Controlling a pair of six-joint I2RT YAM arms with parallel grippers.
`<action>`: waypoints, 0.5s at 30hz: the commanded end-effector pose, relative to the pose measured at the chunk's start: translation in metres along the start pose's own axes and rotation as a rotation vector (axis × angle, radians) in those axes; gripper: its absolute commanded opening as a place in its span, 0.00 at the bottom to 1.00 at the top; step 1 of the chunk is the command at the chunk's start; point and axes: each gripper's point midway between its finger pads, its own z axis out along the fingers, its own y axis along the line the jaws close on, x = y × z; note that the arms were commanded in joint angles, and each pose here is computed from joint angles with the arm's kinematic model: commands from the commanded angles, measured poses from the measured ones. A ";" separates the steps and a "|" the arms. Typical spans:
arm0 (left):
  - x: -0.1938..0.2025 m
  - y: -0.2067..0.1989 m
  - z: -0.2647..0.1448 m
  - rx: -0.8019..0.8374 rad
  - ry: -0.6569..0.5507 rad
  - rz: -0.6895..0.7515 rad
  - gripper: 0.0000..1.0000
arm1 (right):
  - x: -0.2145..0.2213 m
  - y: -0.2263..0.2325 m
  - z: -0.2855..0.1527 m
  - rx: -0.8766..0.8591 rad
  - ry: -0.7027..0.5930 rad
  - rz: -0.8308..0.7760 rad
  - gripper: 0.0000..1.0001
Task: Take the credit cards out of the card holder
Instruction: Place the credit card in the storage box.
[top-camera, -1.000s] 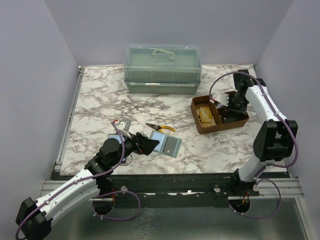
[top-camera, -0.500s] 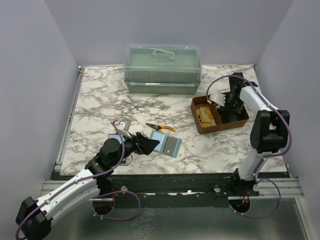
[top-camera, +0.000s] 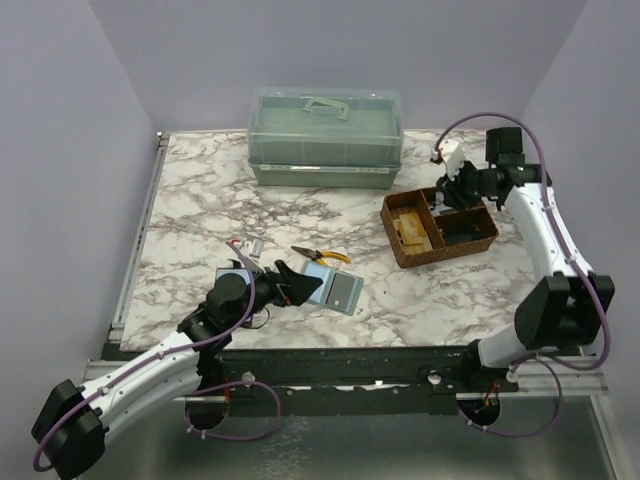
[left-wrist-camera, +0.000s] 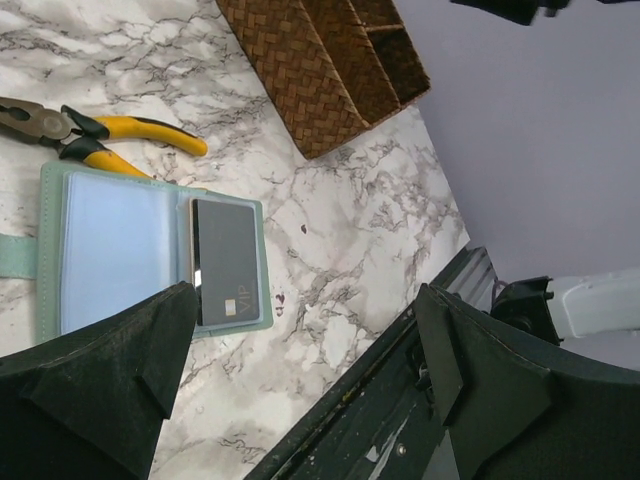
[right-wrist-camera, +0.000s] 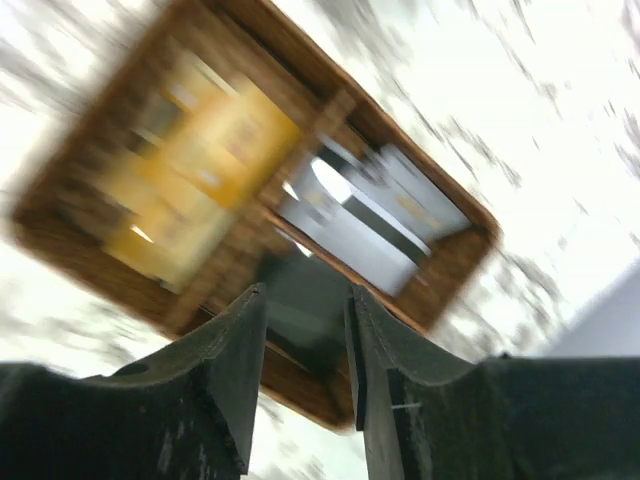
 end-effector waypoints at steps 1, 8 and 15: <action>0.007 -0.004 0.006 0.020 0.042 -0.038 0.99 | -0.073 0.102 -0.036 -0.418 -0.454 0.255 0.44; 0.023 -0.004 0.023 -0.019 0.178 -0.038 0.96 | -0.099 0.172 -0.066 -0.816 -0.805 0.352 0.57; 0.041 0.005 0.048 -0.239 0.278 0.124 0.93 | -0.091 0.181 -0.042 -0.825 -0.736 0.461 0.57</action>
